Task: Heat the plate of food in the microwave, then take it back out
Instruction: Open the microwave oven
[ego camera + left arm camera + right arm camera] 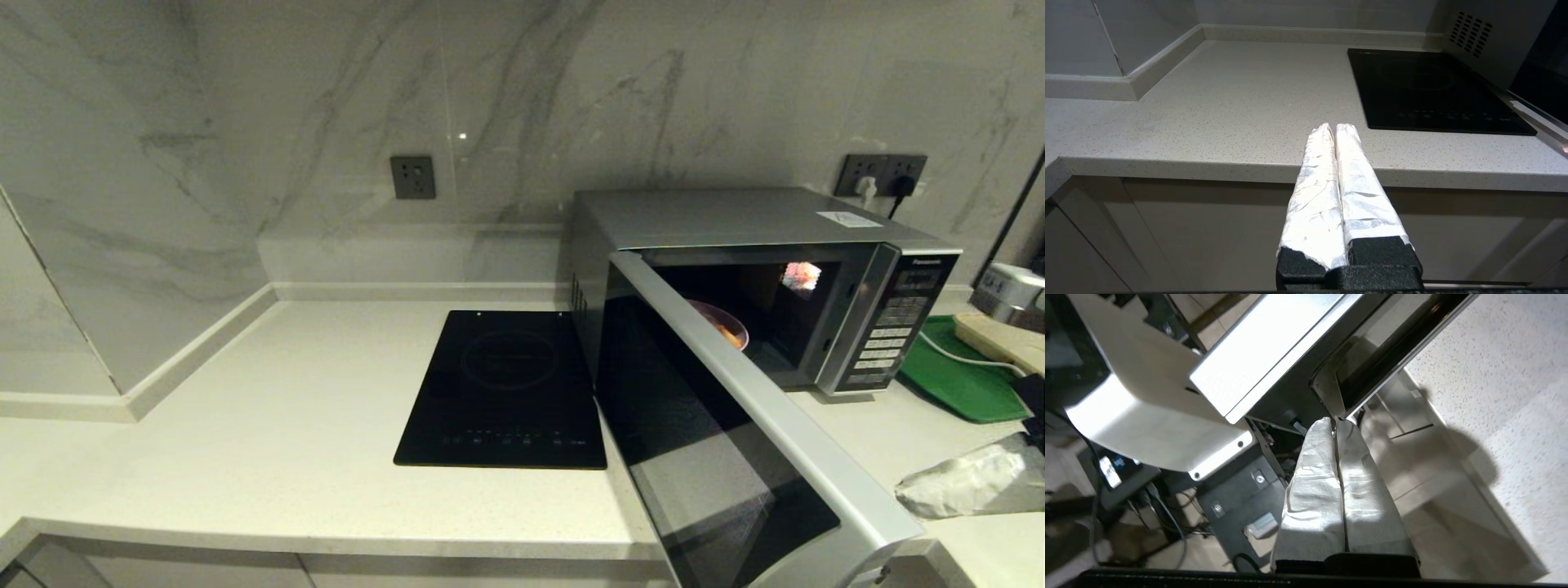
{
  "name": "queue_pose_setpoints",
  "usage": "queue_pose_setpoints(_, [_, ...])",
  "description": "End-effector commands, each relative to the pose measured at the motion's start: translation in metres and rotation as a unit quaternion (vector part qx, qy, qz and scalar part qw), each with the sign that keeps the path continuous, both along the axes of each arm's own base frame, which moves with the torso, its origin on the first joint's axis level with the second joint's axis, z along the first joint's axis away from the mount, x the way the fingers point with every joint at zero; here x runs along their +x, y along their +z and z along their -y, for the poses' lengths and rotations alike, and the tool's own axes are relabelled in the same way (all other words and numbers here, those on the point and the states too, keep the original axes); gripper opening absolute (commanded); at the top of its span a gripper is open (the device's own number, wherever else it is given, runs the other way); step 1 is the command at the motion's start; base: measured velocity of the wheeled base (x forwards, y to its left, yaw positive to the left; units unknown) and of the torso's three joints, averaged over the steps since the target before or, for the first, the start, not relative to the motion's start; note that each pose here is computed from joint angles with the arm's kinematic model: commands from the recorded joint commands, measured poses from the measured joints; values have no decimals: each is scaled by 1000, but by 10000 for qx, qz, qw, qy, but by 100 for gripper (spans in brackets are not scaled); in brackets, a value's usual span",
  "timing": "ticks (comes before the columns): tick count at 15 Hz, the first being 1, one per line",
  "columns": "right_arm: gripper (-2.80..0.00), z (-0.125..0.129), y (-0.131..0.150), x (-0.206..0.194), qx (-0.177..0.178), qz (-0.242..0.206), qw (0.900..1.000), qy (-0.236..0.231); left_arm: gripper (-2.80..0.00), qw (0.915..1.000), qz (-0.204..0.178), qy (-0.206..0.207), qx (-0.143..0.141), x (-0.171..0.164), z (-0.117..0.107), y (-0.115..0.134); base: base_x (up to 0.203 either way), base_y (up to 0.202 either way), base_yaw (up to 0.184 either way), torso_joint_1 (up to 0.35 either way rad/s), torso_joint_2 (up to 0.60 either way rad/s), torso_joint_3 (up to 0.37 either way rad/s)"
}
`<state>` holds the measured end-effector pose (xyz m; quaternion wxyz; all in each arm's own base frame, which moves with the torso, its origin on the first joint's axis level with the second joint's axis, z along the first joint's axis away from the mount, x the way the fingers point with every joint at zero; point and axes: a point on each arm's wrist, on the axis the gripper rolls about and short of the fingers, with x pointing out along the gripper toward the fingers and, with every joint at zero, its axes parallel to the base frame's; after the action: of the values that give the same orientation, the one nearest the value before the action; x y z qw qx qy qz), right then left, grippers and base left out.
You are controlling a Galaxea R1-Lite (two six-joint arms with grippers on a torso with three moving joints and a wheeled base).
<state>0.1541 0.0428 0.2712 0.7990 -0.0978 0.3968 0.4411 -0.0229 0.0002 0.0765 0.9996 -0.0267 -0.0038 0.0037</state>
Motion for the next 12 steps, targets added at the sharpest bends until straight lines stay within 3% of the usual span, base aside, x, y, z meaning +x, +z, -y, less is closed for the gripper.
queue_pose_setpoints(1, [-280, -1, -3, -2, -84, 92, 9996, 263, -280, 10000, 1, 0, -2, 0, 0, 0, 0, 0, 0, 0, 0, 0])
queue_pose_setpoints(6, [-280, -9, -7, 3, -185, 290, 9956, 866, -280, 10000, 1, 0, -2, 0, 0, 0, 0, 0, 0, 0, 0, 0])
queue_pose_setpoints(12, [-280, -31, 17, 33, 168, -185, 9989, 389, -280, 10000, 1, 0, -2, 0, 0, 0, 0, 0, 0, 0, 0, 0])
